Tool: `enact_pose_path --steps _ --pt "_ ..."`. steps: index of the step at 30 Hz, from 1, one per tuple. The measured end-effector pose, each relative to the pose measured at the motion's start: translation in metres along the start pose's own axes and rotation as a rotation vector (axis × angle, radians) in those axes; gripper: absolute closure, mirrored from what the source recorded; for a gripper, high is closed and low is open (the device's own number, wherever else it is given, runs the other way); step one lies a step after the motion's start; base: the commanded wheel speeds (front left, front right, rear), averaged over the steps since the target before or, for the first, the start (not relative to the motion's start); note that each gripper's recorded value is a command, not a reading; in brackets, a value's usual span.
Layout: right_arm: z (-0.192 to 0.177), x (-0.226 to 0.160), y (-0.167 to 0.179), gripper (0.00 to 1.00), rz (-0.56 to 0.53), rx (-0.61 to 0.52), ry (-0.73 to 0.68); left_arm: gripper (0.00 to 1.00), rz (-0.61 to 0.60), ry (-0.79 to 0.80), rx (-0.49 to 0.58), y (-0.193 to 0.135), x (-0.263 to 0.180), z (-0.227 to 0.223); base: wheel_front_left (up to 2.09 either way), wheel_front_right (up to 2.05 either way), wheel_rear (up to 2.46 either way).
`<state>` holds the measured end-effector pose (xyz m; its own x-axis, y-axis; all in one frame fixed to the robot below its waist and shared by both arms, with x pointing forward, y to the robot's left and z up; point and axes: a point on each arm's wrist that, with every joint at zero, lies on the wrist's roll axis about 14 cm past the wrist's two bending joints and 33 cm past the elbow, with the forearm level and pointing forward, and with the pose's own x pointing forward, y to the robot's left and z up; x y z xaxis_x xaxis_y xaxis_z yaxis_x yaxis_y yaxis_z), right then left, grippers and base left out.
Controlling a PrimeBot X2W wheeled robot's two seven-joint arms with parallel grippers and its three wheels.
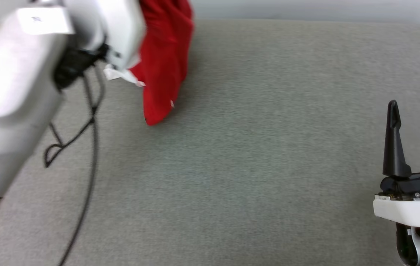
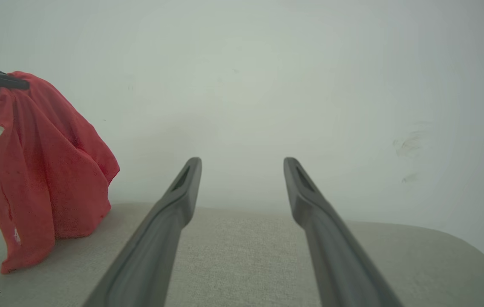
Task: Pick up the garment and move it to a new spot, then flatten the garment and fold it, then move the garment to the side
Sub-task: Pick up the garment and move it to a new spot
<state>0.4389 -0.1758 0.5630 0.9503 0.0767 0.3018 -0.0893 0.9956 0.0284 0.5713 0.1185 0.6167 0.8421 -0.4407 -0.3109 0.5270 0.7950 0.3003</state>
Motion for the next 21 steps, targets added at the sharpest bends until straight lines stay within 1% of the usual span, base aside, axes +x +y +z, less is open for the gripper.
enact_pose_path --steps 6,11,14,16,19,21 --pt "0.006 -0.014 -0.028 0.00 -0.078 -0.027 0.006 1.00 -0.250 -0.104 0.068 -0.101 0.034 0.031 0.00 0.00 0.00" --pt "0.011 -0.024 -0.047 0.00 -0.131 -0.046 0.008 1.00 -0.463 -0.162 0.131 -0.189 0.040 0.041 0.00 0.00 0.00" --pt "0.012 -0.028 -0.054 0.00 -0.154 -0.052 0.010 1.00 -0.592 -0.153 0.150 -0.239 0.034 0.028 0.00 0.00 0.00" --pt "0.012 -0.029 -0.056 0.00 -0.160 -0.054 0.013 1.00 -0.668 -0.136 0.140 -0.268 0.028 0.015 0.00 0.00 0.00" --pt "0.011 -0.030 -0.058 0.00 -0.165 -0.057 0.017 1.00 -0.738 -0.105 0.121 -0.297 0.020 -0.003 0.00 0.00 0.00" --pt "0.009 -0.030 -0.059 0.00 -0.167 -0.056 0.021 1.00 -0.785 -0.062 0.085 -0.317 0.012 -0.020 0.00 0.00 0.00"
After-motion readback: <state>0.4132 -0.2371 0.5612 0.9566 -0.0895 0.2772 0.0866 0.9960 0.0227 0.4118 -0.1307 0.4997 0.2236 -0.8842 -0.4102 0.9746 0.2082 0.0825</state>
